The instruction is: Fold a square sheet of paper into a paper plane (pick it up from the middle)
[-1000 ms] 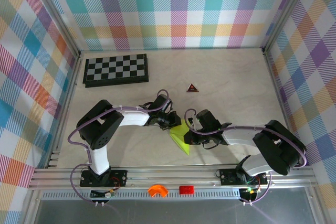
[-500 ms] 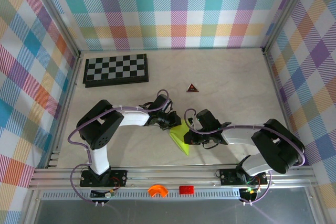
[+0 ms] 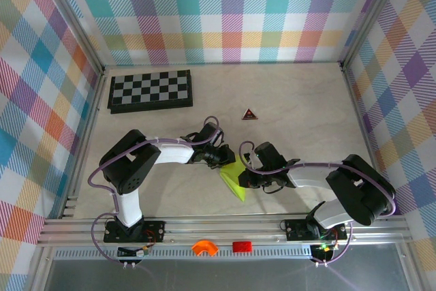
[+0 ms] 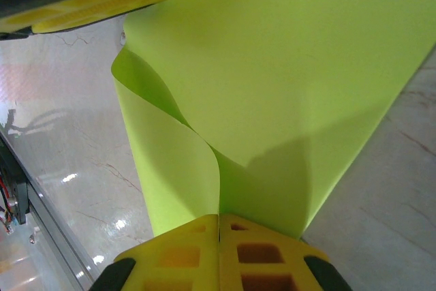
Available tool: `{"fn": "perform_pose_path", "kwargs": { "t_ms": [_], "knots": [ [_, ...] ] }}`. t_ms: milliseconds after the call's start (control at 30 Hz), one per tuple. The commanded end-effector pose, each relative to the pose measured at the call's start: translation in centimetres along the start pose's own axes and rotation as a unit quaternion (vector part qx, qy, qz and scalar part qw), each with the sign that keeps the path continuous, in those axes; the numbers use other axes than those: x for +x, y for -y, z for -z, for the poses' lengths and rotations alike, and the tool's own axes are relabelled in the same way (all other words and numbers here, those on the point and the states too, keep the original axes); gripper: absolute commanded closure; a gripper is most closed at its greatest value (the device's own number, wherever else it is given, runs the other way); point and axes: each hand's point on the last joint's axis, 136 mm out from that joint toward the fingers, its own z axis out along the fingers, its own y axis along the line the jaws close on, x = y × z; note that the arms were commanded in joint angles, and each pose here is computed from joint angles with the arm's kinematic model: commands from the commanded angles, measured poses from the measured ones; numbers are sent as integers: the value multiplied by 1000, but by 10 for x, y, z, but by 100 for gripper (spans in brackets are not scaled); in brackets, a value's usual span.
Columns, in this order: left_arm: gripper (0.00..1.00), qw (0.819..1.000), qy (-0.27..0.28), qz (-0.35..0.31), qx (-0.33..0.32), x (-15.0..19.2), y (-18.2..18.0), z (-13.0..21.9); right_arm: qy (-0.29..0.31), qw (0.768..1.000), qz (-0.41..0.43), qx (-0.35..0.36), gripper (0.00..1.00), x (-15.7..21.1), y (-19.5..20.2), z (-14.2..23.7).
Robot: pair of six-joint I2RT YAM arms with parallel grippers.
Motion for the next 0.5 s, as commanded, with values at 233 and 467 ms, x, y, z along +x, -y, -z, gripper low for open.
{"fn": "perform_pose_path", "kwargs": {
  "t_ms": [233, 467],
  "knots": [
    [83, 998, -32, 20, -59, 23, -36, -5, -2, 1000, -10, 19, 92, 2, 11, -3],
    [81, 999, 3, -11, -47, 9, -15, 9, -1, 1000, -11, 18, 92, 2, 11, -4]
  ]
}}
